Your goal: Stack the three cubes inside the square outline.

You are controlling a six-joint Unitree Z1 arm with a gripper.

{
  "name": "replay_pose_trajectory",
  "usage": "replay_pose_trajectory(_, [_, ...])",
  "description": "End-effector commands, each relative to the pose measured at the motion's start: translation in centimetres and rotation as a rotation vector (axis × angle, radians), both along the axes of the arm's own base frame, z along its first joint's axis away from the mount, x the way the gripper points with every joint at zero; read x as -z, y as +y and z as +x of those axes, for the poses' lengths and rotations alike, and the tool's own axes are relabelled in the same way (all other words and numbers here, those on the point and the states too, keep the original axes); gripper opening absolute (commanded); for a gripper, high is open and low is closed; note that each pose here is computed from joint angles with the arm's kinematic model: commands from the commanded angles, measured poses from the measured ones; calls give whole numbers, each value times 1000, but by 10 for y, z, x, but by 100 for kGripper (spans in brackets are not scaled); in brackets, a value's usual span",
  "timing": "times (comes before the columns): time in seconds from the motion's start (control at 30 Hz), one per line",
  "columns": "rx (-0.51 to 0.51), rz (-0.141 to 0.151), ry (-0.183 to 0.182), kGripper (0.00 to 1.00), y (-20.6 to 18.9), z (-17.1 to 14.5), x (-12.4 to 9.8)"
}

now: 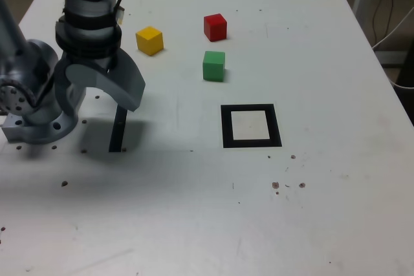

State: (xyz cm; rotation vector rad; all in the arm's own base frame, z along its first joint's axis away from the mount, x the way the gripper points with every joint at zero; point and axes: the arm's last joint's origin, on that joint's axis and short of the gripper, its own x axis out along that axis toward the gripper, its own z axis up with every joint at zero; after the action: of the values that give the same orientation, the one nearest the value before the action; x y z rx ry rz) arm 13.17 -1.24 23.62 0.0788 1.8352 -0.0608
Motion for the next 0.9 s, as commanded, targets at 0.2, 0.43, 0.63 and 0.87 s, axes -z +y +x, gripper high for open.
replay_pose_trajectory(0.2, [0, -3, 5, 99, 0, 1, 0])
replay_pose_trajectory(0.43, [-2, -13, 0, 99, -1, 2, -1])
replay_pose_trajectory(0.63, [-3, -14, 2, 99, -1, 3, -1])
replay_pose_trajectory(0.87, [-3, -14, 9, 99, -1, 2, -1])
